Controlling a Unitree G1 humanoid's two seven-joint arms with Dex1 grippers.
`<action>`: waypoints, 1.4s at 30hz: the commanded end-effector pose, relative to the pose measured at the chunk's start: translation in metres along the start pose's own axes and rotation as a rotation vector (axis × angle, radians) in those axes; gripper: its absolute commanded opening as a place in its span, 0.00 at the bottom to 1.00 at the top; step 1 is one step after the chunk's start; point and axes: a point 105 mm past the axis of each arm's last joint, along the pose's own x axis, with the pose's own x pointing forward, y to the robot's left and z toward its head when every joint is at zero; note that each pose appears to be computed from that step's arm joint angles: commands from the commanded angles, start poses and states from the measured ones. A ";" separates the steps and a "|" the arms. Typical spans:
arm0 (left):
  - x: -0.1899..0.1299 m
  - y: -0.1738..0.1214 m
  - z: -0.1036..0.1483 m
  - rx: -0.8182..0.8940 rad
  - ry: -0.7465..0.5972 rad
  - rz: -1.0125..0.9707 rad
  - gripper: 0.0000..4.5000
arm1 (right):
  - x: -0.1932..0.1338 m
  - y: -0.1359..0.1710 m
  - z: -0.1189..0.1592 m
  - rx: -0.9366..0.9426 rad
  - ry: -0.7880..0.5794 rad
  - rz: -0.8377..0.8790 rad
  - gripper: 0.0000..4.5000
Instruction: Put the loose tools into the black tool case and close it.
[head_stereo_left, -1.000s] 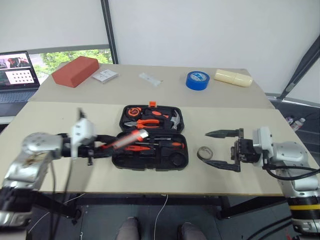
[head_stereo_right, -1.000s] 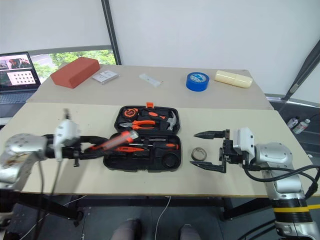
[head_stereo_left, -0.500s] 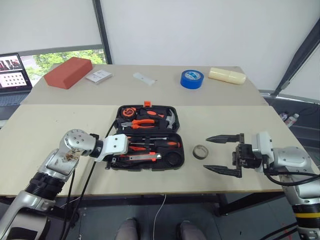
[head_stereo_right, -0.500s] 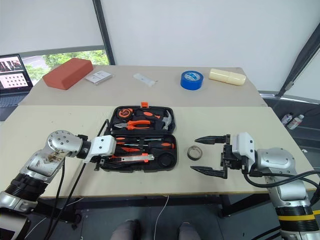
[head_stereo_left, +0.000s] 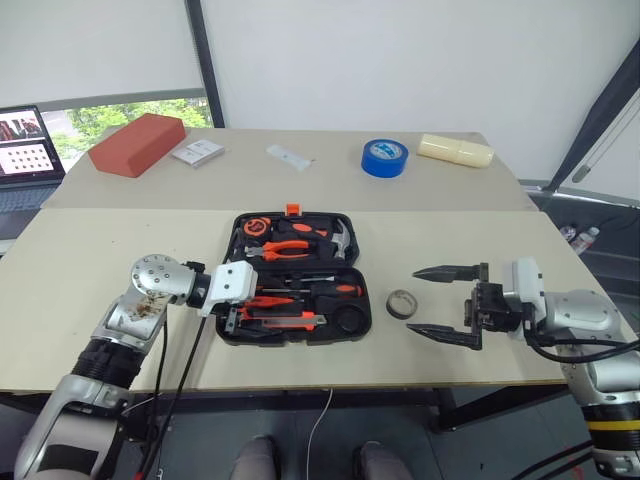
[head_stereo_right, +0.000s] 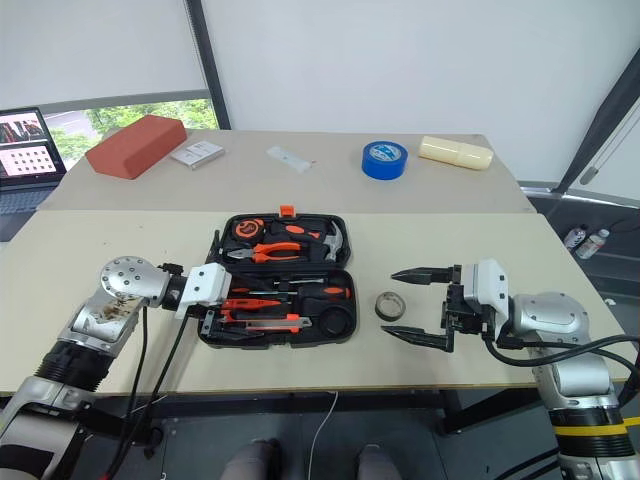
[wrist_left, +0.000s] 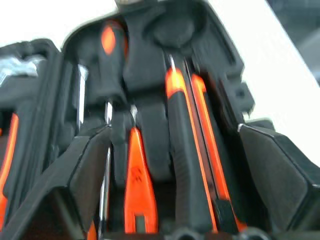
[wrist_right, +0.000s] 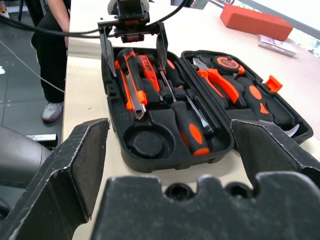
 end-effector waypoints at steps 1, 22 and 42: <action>-0.020 0.017 0.020 -0.026 -0.132 0.078 0.87 | -0.002 -0.007 0.002 -0.016 -0.019 -0.040 1.00; 0.031 -0.024 -0.037 -0.014 0.037 0.019 0.01 | -0.004 -0.001 -0.012 0.017 -0.026 -0.106 1.00; 0.031 -0.043 -0.063 -0.176 0.100 0.067 0.01 | -0.009 -0.002 -0.021 0.063 -0.002 -0.152 1.00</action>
